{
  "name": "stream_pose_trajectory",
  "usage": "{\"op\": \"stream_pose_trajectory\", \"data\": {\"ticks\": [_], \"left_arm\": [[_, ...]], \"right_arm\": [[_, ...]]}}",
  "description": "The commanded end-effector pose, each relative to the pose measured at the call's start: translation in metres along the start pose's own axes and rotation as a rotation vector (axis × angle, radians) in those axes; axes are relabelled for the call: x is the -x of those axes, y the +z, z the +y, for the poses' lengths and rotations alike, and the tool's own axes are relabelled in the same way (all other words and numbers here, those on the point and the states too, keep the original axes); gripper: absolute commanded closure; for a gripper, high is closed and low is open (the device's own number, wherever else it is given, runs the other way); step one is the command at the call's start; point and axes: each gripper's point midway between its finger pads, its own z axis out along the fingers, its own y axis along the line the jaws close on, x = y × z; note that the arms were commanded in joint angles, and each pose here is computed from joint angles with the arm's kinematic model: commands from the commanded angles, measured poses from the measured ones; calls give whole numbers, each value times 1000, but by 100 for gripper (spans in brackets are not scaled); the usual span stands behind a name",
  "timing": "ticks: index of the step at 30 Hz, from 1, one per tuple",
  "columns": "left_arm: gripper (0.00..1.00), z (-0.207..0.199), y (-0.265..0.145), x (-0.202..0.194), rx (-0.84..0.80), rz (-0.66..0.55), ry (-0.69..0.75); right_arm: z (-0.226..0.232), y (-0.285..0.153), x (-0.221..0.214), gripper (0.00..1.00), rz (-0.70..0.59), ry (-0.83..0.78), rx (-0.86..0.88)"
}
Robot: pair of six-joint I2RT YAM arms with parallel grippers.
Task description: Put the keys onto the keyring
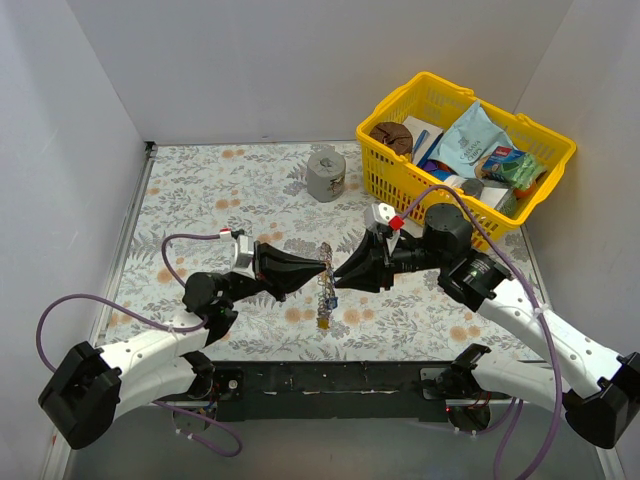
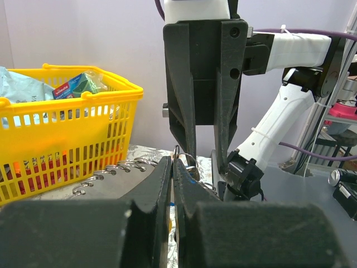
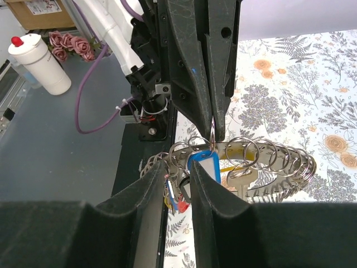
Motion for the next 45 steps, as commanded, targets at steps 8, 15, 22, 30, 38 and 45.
{"op": "stream_pose_trajectory", "data": {"ticks": [8, 15, 22, 30, 38, 45], "left_arm": [[100, -8, 11, 26, -44, -64, 57], [100, -8, 13, 25, -58, -61, 54], [100, -7, 14, 26, -55, -63, 55], [100, -8, 15, 31, -52, -73, 60], [100, -10, 15, 34, -55, -78, 62], [100, -11, 16, 35, -62, -84, 57]], "right_arm": [[-10, -3, 7, 49, -32, -48, -77], [-13, -2, 1, 47, -24, -34, -82], [-16, 0, -4, 70, -17, -10, -79], [-15, 3, -11, 99, 1, 16, -59], [-15, 4, -18, 99, 9, 29, -45], [-15, 5, -23, 99, 15, 38, -43]]}}
